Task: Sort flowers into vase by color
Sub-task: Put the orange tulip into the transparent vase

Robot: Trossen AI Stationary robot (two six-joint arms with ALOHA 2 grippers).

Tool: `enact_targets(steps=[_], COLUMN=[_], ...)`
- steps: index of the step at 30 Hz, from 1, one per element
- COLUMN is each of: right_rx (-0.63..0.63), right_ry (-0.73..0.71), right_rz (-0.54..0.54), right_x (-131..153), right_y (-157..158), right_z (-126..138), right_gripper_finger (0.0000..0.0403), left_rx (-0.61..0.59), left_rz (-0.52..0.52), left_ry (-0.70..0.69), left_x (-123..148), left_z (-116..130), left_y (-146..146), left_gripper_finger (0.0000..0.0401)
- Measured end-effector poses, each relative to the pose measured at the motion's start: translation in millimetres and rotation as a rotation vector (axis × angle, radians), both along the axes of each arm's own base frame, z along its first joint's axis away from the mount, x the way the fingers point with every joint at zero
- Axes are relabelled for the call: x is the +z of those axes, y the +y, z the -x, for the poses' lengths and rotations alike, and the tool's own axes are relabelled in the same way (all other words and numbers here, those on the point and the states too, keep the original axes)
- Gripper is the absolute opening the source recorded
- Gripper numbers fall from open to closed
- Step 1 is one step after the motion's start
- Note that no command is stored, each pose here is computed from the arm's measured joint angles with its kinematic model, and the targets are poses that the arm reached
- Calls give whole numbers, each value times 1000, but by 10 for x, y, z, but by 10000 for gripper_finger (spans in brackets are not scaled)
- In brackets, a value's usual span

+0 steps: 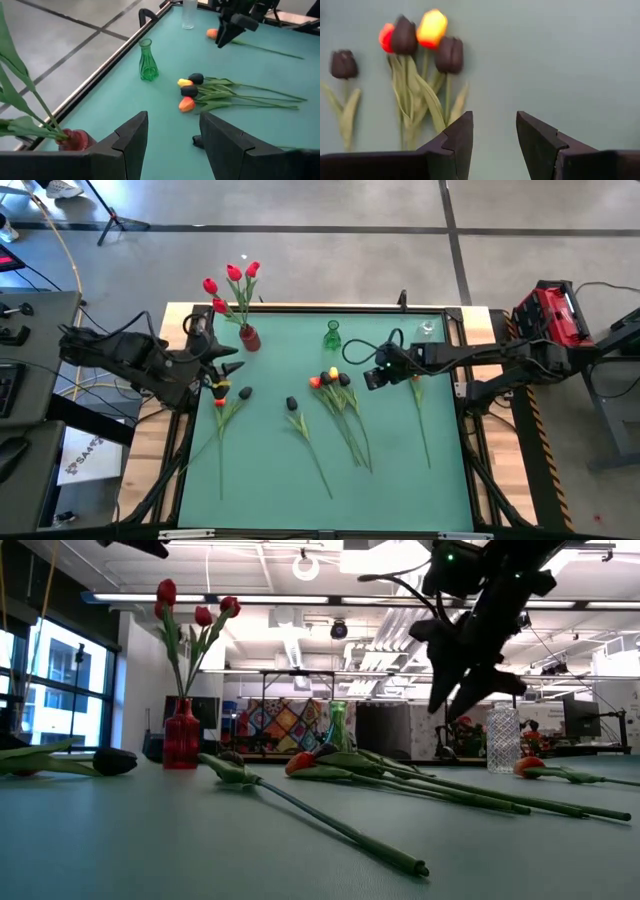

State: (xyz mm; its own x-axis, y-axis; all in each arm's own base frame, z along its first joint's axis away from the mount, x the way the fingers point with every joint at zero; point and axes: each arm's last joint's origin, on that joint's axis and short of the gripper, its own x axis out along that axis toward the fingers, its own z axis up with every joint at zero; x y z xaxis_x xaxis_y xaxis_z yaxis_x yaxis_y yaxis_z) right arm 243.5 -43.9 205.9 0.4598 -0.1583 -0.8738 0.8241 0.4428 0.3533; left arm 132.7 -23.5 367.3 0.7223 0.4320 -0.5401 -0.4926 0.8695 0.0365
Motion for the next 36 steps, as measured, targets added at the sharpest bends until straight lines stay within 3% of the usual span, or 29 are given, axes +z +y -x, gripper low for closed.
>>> enact_targets(steps=[10, 19, 29, 36], right_rx=[35, 176, 259, 262], right_ry=[100, 169, -108, -342], right_rz=[-37, -17, -88, -11], right_x=[-45, -66, -130, -189], right_y=[199, 455, 1017, 1144], right_z=[68, 112, 10, -102], right_gripper_finger=[138, 138, 138, 138], left_rx=[25, 68, 96, 97], left_rz=[40, 128, 324, 471], left_ry=[46, 95, -14, -67], left_x=[-243, -570, -897, -1051], left_z=[-117, -335, -640, -762], left_y=[-103, -386, -935, -1252], left_gripper_finger=[168, 167, 136, 124])
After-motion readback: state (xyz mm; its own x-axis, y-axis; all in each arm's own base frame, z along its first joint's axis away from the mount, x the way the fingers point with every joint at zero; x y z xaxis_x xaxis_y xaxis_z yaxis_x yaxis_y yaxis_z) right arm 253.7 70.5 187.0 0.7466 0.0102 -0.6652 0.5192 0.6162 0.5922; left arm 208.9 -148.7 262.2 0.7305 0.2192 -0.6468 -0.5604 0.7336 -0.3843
